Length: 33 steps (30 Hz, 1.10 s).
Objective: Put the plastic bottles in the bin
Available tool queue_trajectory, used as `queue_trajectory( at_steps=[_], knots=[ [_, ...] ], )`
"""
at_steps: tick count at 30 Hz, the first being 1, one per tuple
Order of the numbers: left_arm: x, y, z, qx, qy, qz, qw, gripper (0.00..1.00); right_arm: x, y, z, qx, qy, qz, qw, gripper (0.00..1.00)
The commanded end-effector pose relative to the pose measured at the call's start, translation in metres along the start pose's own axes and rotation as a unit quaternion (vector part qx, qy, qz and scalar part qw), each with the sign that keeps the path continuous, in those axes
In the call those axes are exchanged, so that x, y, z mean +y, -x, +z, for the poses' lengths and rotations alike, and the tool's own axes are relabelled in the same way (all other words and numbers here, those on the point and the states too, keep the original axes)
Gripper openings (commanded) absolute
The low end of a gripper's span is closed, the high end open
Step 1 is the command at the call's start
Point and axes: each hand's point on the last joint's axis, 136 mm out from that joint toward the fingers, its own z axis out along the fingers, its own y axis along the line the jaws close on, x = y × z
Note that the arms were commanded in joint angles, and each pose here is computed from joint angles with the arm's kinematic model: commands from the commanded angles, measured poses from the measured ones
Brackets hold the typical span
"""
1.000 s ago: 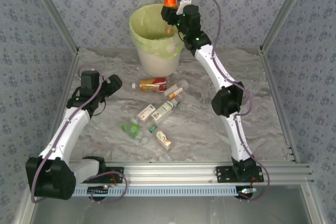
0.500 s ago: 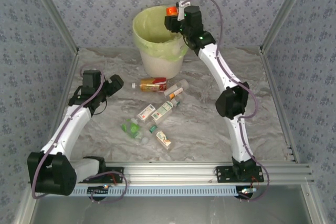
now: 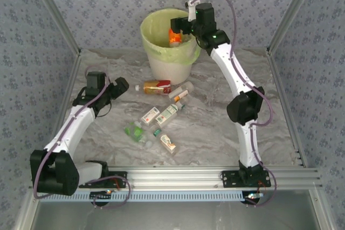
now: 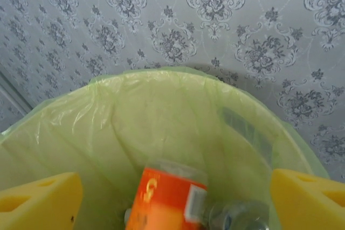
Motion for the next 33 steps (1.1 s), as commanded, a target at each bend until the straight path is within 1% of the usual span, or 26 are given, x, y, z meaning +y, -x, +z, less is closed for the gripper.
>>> queue_trajectory(
  at_steps=[1, 2, 5, 8, 10, 12, 14, 16, 18, 19, 22, 23, 24, 25, 29, 31, 33],
  knots=[
    [0.0, -0.004, -0.003, 0.025, 0.009, -0.018, 0.999, 0.99, 0.009, 0.039, -0.055, -0.03, 0.003, -0.014, 0.999, 0.95],
    [0.001, -0.009, -0.002, 0.034, 0.013, -0.019, 0.999, 0.99, 0.011, 0.04, -0.064, -0.031, 0.003, -0.014, 0.999, 1.0],
    [0.002, -0.025, 0.001, 0.054, 0.023, -0.005, 0.998, 1.0, 0.014, 0.033, -0.089, -0.032, 0.001, -0.015, 0.999, 1.0],
    [-0.003, -0.036, 0.009, 0.073, 0.025, 0.038, 0.996, 1.0, 0.013, 0.01, -0.112, -0.032, 0.001, -0.009, 0.999, 1.0],
    [-0.006, -0.038, 0.016, 0.083, 0.028, 0.053, 0.995, 0.99, 0.013, -0.007, -0.131, -0.04, 0.005, -0.008, 0.999, 1.0],
    [-0.008, -0.04, 0.024, 0.093, 0.031, 0.048, 0.994, 0.99, 0.011, -0.02, -0.149, -0.047, 0.002, 0.0, 0.999, 1.0],
    [-0.01, -0.045, 0.027, 0.104, 0.032, 0.039, 0.993, 1.0, 0.008, -0.039, -0.164, -0.036, -0.005, 0.002, 0.999, 1.0],
    [-0.001, -0.054, 0.021, 0.121, 0.063, 0.005, 0.991, 0.99, 0.001, -0.055, -0.175, -0.021, -0.023, 0.007, 0.999, 1.0],
    [0.011, -0.067, 0.005, 0.133, 0.112, -0.038, 0.984, 0.99, -0.006, -0.071, -0.185, -0.003, -0.041, 0.018, 0.999, 1.0],
    [0.017, -0.079, -0.003, 0.146, 0.133, -0.049, 0.979, 0.99, -0.008, -0.081, -0.188, 0.006, -0.045, 0.023, 0.999, 1.0],
    [0.033, -0.109, -0.029, 0.169, 0.198, -0.055, 0.964, 0.99, -0.013, -0.098, -0.197, 0.014, -0.055, 0.039, 0.998, 1.0],
    [0.039, -0.118, -0.037, 0.175, 0.22, -0.057, 0.958, 0.99, -0.014, -0.099, -0.2, 0.011, -0.059, 0.043, 0.997, 1.0],
    [0.046, -0.128, -0.045, 0.183, 0.244, -0.059, 0.95, 0.99, -0.018, -0.114, -0.201, 0.022, -0.066, 0.046, 0.996, 1.0],
    [0.052, -0.141, -0.052, 0.196, 0.265, -0.06, 0.942, 0.99, -0.02, -0.118, -0.204, 0.021, -0.071, 0.048, 0.996, 1.0],
    [0.065, -0.191, -0.052, 0.261, 0.283, -0.07, 0.92, 1.0, -0.027, -0.122, -0.215, 0.005, -0.087, 0.051, 0.995, 1.0],
    [0.062, -0.204, -0.042, 0.277, 0.261, -0.086, 0.921, 0.99, -0.029, -0.121, -0.219, -0.003, -0.091, 0.052, 0.994, 1.0],
    [0.06, -0.205, -0.035, 0.269, 0.25, -0.092, 0.926, 0.99, -0.031, -0.119, -0.223, -0.008, -0.094, 0.052, 0.994, 1.0]
  ],
)
